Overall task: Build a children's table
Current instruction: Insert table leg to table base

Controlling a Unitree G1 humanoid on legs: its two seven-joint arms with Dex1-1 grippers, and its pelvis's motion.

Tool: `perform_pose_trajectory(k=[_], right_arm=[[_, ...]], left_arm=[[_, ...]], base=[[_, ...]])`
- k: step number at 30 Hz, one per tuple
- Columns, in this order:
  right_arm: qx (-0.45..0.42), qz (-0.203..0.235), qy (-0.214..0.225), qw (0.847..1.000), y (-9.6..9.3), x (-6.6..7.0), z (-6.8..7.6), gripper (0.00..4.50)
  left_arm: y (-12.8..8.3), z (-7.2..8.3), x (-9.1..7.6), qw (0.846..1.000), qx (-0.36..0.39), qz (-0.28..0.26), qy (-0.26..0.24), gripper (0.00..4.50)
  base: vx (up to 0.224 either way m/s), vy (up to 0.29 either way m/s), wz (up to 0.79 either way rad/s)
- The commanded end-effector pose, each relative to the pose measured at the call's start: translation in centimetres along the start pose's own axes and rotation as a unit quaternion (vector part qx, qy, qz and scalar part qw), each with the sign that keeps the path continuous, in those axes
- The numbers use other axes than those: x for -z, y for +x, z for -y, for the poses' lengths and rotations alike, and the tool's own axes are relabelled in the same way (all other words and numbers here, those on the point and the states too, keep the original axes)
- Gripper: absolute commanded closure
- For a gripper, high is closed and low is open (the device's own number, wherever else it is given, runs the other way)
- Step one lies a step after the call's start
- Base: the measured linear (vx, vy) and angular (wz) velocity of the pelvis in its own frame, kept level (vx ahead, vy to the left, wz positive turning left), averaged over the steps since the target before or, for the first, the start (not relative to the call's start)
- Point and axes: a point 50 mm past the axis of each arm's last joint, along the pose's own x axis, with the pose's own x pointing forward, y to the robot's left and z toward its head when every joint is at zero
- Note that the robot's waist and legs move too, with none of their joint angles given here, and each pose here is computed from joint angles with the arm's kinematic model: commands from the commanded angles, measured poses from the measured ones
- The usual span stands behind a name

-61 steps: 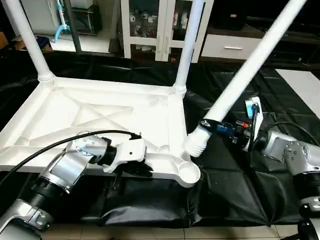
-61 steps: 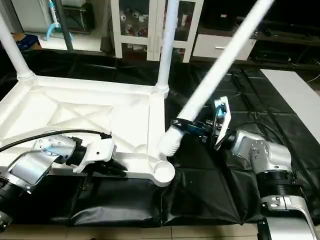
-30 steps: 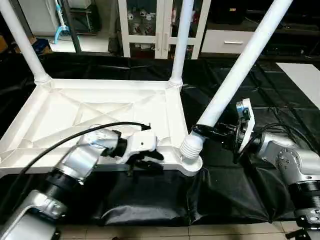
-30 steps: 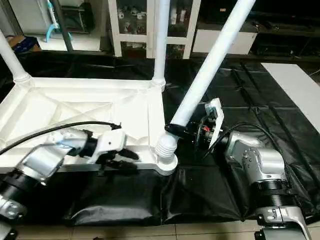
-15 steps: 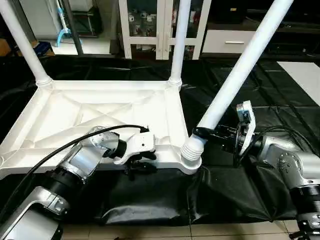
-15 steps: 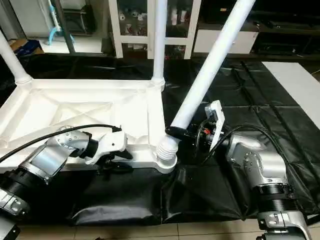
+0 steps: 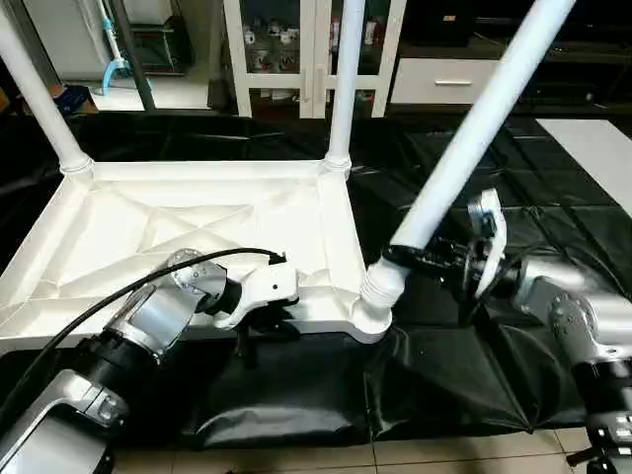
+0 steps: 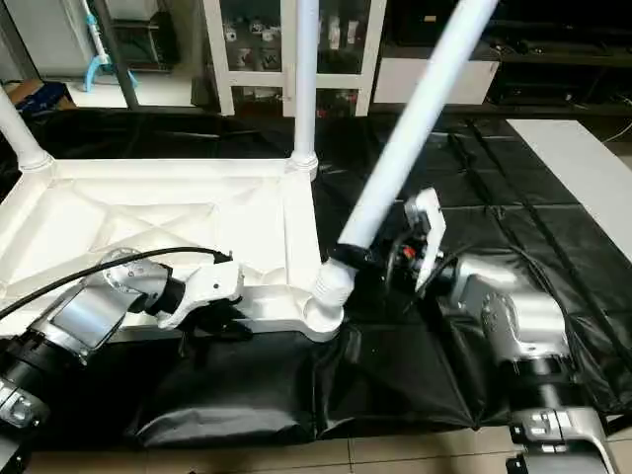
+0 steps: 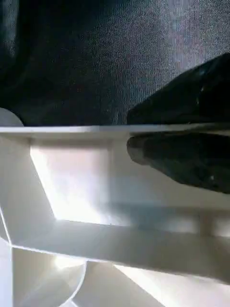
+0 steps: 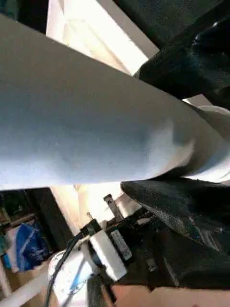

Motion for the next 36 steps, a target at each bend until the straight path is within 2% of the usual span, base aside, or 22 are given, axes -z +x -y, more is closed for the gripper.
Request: perform_pose_trajectory(k=[1, 3, 6, 8, 13, 17, 29, 34, 36], right_arm=[[-0.004, -0.011, -0.03, 0.999, 0.2, -0.4, 0.0, 2.66], [-0.015, -0.02, -0.041, 0.999, 0.4, -0.3, -0.3, 2.66], [-0.058, -0.03, -0.034, 0.997, 0.4, 0.1, -1.2, 2.66], [-0.064, -0.033, -0.032, 0.997, 0.4, 0.1, -1.3, 2.66], [-0.072, -0.058, -0.034, 0.995, 0.3, 0.7, -1.1, 2.66], [-0.056, -0.076, -0.053, 0.994, 0.4, 1.1, -0.6, 2.66], [-0.064, -0.1, -0.075, 0.99, 0.9, 1.3, -0.4, 2.66], [-0.071, -0.093, -0.078, 0.99, 1.4, 1.0, -0.5, 2.66], [-0.076, -0.047, -0.054, 0.995, 2.0, -0.4, -0.6, 2.66]], left_arm=[[0.4, 0.3, 1.6, 0.999, -0.013, -0.029, -0.032, 4.45], [0.3, 0.3, 1.6, 0.999, -0.014, -0.028, -0.033, 4.49], [0.2, 0.3, 1.5, 0.999, -0.01, -0.027, -0.034, 4.5], [0.1, 0.3, 1.4, 0.999, -0.01, -0.026, -0.035, 4.5], [0.0, 0.4, 1.0, 0.999, -0.007, -0.02, -0.034, 4.5], [0.0, 0.4, 0.9, 0.999, -0.009, -0.018, -0.034, 4.5], [-0.1, 0.6, 0.9, 0.999, -0.003, -0.028, -0.031, 4.5], [-0.2, 0.7, 0.9, 0.999, 0.001, -0.031, -0.028, 4.5], [-0.2, 0.7, 0.9, 0.999, 0.001, -0.032, -0.027, 4.5]], base=[[0.0, 0.0, 0.0], [0.0, 0.0, 0.0], [0.0, 0.0, 0.0], [0.0, 0.0, 0.0], [0.0, 0.0, 0.0], [0.0, 0.0, 0.0], [0.0, 0.0, 0.0], [0.0, 0.0, 0.0], [0.0, 0.0, 0.0]])
